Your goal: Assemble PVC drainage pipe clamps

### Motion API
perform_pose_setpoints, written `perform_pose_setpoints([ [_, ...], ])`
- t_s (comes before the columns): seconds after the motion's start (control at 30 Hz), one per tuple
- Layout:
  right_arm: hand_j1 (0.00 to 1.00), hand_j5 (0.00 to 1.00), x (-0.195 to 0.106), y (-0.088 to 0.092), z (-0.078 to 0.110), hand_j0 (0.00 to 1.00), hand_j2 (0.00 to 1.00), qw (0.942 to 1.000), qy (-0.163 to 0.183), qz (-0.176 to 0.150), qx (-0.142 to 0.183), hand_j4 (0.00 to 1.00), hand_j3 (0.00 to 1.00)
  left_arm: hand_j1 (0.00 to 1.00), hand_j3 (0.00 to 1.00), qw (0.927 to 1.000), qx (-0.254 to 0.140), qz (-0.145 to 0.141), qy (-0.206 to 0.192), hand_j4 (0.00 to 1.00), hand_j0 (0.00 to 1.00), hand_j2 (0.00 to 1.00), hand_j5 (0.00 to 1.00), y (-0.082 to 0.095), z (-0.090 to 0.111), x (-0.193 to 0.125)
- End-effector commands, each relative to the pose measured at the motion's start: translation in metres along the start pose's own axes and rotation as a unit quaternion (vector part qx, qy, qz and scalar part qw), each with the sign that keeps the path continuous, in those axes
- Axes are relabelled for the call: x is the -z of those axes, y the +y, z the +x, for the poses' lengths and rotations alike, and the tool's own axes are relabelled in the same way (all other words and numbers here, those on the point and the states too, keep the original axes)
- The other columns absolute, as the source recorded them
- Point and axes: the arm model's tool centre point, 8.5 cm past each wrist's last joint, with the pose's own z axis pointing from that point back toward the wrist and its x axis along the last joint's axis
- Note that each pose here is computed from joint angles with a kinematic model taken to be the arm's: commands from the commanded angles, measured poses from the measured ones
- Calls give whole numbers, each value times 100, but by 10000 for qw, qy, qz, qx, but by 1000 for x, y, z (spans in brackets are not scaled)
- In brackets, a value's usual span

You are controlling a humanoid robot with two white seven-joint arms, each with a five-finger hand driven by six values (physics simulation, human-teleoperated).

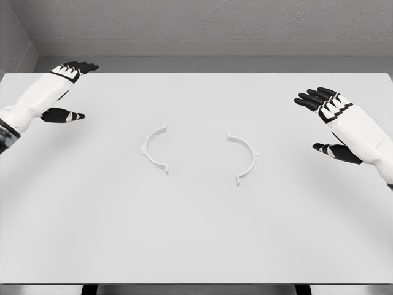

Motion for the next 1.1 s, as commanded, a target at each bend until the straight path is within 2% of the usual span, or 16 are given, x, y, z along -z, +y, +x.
perform_pose_setpoints([
  [0.0, 100, 100, 0, 0, -1, 100, 100, 10000, 11, -12, 25, 100, 100, 100, 100, 9999, -92, 41, -64, 100, 100, 100, 100, -5, 6, 5],
  [0.13, 100, 100, 2, 5, -3, 100, 100, 10000, 35, 20, 86, 100, 100, 100, 100, 9999, -159, -24, -53, 100, 100, 100, 100, -15, 7, 5],
  [0.17, 100, 100, 14, 15, 0, 100, 100, 9997, -101, 116, 176, 100, 100, 100, 100, 9998, -198, -80, -44, 100, 100, 100, 100, -21, 7, 3],
  [0.23, 100, 100, 27, 38, 4, 100, 100, 9989, -165, 286, 327, 100, 100, 100, 100, 9995, -271, -186, -20, 100, 100, 100, 100, -33, 9, -4],
  [0.4, 100, 100, 35, 55, 19, 100, 100, 9979, -351, 405, 353, 100, 100, 100, 100, 9976, -342, -564, -193, 100, 100, 100, 100, -59, 21, -1],
  [0.57, 100, 100, 45, 64, 27, 100, 100, 9973, -460, 455, 342, 100, 100, 100, 100, 9973, -418, -566, -229, 100, 100, 100, 100, -66, 26, 1],
  [0.6, 100, 100, 48, 64, 26, 100, 100, 9964, -485, 639, 268, 100, 100, 100, 100, 9973, -418, -566, -229, 100, 100, 100, 100, -66, 26, 1],
  [0.63, 100, 100, 52, 66, 25, 100, 100, 9936, -517, 981, 196, 100, 100, 100, 100, 9973, -418, -566, -229, 100, 100, 100, 100, -66, 26, 1],
  [0.73, 100, 100, 63, 62, 24, 100, 100, 9895, -570, 1329, 57, 100, 100, 100, 100, 9972, -419, -562, -250, 100, 100, 100, 100, -66, 27, 2],
  [0.9, 100, 100, 63, 68, 18, 100, 100, 9883, -475, 1451, 59, 100, 100, 100, 100, 9957, -566, -599, -411, 100, 100, 100, 100, -80, 42, 13],
  [0.97, 100, 100, 67, 70, 18, 100, 100, 9887, -479, 1419, 97, 100, 100, 100, 100, 9954, -576, -621, -442, 100, 100, 100, 100, -82, 44, 14],
  [1.07, 100, 100, 74, 81, 14, 100, 100, 9866, -483, 1547, 184, 100, 100, 100, 100, 9953, -621, -558, -488, 100, 100, 100, 100, -82, 48, 20],
])
